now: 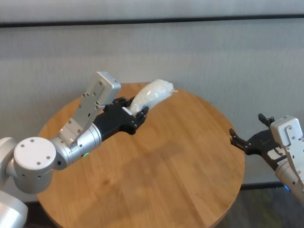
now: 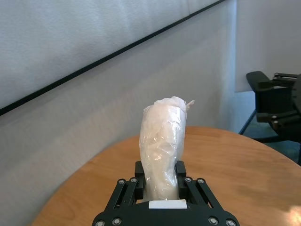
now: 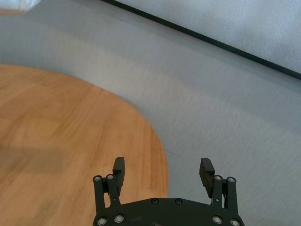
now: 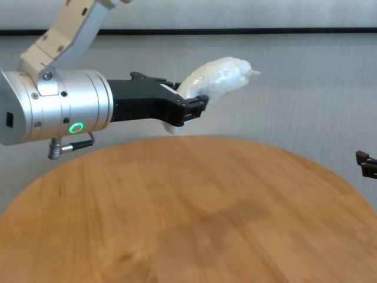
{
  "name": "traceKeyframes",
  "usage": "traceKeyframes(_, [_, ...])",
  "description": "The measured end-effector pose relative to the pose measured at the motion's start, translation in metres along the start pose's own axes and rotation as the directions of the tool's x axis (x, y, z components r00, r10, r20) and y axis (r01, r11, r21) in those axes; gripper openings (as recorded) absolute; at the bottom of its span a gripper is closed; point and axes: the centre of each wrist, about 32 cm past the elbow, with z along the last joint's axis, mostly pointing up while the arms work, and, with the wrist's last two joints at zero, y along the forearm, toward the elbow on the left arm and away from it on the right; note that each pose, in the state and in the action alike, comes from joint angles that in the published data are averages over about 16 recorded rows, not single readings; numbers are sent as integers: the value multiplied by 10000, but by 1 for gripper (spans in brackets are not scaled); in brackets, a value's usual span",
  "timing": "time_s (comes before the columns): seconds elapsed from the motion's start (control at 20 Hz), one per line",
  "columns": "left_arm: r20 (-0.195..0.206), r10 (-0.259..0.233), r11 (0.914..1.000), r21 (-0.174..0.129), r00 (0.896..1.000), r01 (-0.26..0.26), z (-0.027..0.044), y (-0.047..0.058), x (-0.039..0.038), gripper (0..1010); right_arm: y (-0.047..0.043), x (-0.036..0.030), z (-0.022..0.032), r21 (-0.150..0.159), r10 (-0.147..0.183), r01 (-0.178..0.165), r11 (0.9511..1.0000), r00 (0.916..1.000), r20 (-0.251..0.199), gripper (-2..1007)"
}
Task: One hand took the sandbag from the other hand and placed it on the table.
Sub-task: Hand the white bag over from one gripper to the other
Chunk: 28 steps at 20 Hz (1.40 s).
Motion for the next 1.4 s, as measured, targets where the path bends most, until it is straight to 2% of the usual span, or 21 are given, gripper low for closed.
traceKeyframes(0.4, [94,-238,9997,-8,9997,238,21,1,-23,412,0,0,0,0,0,0,10000,10000,0,1001])
traceKeyframes(0.9, [64,-153,9998,148,9999,152,16,-8,-17,412,0,0,0,0,0,0,10000,10000,0,1000])
traceKeyframes(1.4, [60,-148,9998,132,9999,147,16,-8,-13,412,0,0,0,0,0,0,10000,10000,0,1001])
